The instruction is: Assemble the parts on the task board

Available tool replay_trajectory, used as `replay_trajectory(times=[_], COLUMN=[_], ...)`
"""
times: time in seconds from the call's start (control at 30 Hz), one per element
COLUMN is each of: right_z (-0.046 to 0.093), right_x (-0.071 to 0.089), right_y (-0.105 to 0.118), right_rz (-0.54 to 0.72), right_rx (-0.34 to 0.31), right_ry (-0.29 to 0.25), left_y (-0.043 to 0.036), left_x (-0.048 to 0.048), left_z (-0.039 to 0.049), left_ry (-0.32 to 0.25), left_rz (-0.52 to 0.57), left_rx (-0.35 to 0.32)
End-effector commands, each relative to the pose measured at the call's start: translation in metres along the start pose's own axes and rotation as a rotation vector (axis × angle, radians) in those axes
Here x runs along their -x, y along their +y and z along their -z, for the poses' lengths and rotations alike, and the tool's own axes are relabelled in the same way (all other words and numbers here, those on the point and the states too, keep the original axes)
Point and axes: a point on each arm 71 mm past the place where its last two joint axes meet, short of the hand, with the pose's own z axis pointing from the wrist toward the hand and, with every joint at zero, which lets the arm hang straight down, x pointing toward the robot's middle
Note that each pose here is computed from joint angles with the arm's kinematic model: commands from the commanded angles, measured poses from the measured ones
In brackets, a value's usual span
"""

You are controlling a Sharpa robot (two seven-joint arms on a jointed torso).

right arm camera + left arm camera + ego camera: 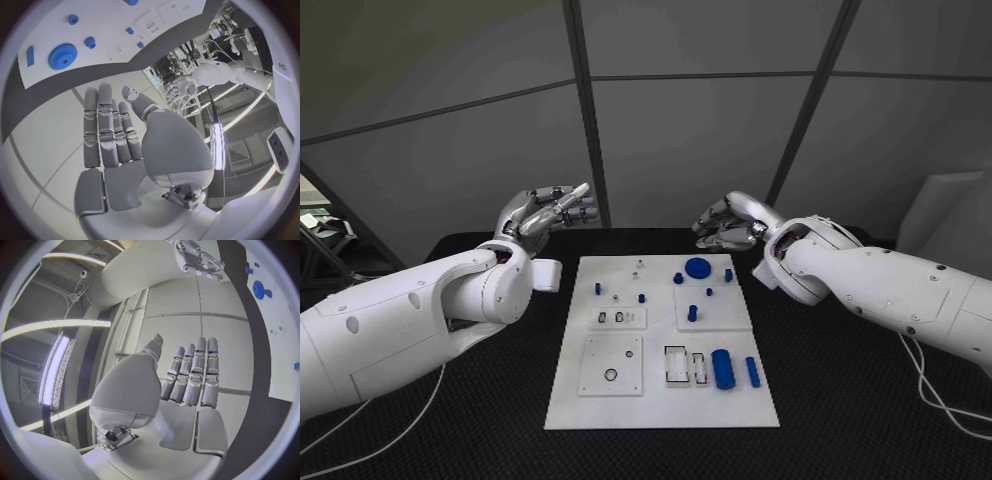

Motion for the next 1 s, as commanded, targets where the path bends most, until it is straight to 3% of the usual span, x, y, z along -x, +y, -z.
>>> replay_trajectory(times=[0.03, 0.3, 0.73, 1.0], right_z=[-0.004, -0.013, -0.021, -0.024], right_x=[-0.003, -0.006, -0.013, -0.017], right_y=[0.006, 0.017, 0.021, 0.024], right_rz=[0.228, 0.352, 0.439, 0.453], right_rx=[-0.02, -0.026, -0.035, -0.028], right_ry=[0.1, 0.136, 0.177, 0.191], left_y=[-0.0048, -0.0109, -0.0121, -0.0123], left_x=[-0.01, -0.0215, -0.0328, -0.0344], left_z=[0.0061, 0.0167, 0.02, 0.0204], left_ry=[0.066, 0.112, 0.15, 0.157], left_rz=[-0.001, 0.012, 0.029, 0.032], left_rx=[-0.003, -0.005, 0.001, 0.004])
